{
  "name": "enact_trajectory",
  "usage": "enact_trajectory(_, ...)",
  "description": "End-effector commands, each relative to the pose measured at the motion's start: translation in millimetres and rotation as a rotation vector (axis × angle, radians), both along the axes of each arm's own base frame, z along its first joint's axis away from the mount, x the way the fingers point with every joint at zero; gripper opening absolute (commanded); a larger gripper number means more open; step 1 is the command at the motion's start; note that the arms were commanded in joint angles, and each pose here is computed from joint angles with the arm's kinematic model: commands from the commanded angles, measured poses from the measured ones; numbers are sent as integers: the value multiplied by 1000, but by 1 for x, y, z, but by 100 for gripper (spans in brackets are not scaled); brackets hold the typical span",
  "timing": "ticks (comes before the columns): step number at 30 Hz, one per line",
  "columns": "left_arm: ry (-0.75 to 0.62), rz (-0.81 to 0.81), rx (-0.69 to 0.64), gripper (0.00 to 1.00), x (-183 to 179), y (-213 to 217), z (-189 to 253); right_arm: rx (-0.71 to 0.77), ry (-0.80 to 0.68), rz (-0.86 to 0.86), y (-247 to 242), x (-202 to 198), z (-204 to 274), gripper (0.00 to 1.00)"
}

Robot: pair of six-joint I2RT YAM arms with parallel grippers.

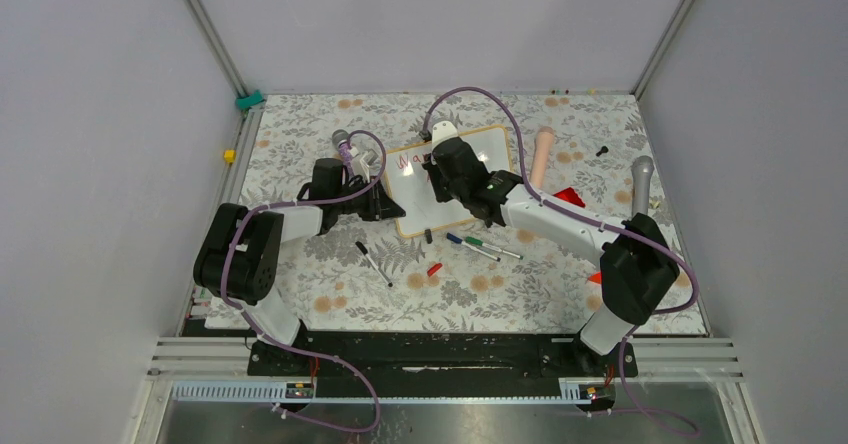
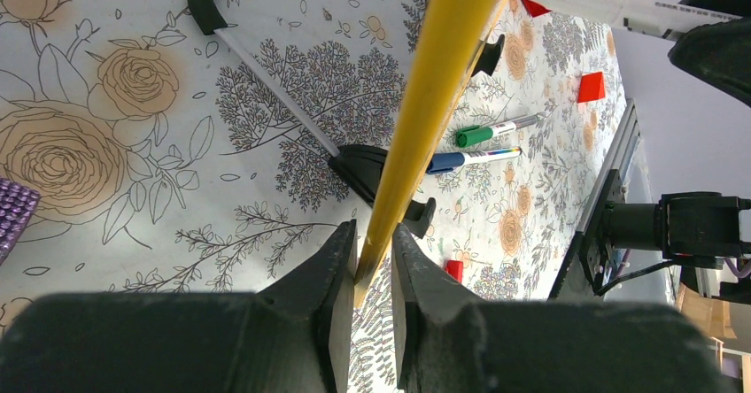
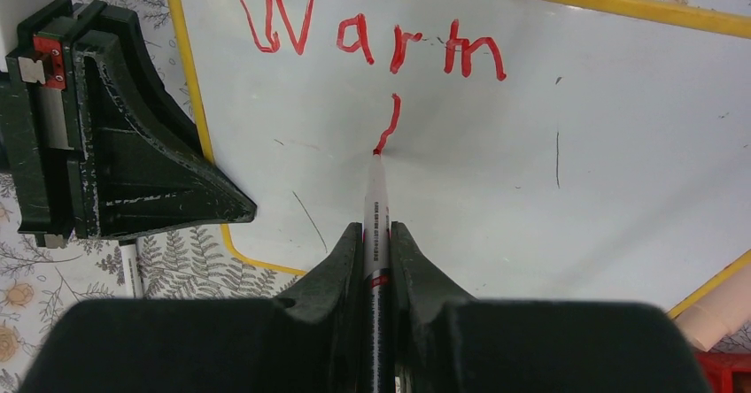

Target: Write a sentence on the whiteboard

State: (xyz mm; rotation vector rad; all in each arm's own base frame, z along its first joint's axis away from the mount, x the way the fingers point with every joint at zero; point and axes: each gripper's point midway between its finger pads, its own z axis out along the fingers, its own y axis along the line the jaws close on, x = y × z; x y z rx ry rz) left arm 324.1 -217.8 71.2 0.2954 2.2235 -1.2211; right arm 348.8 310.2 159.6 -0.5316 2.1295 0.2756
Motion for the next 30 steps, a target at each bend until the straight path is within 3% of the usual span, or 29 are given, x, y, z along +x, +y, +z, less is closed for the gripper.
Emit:
enact_trajectory(1,18,32,59,0,3,3,-9,-6,-72,-39,1,16,17,0)
enact_trajectory(30,14,29,64,0,2,2,-9,-44,-106,-85,-9,23,25,0)
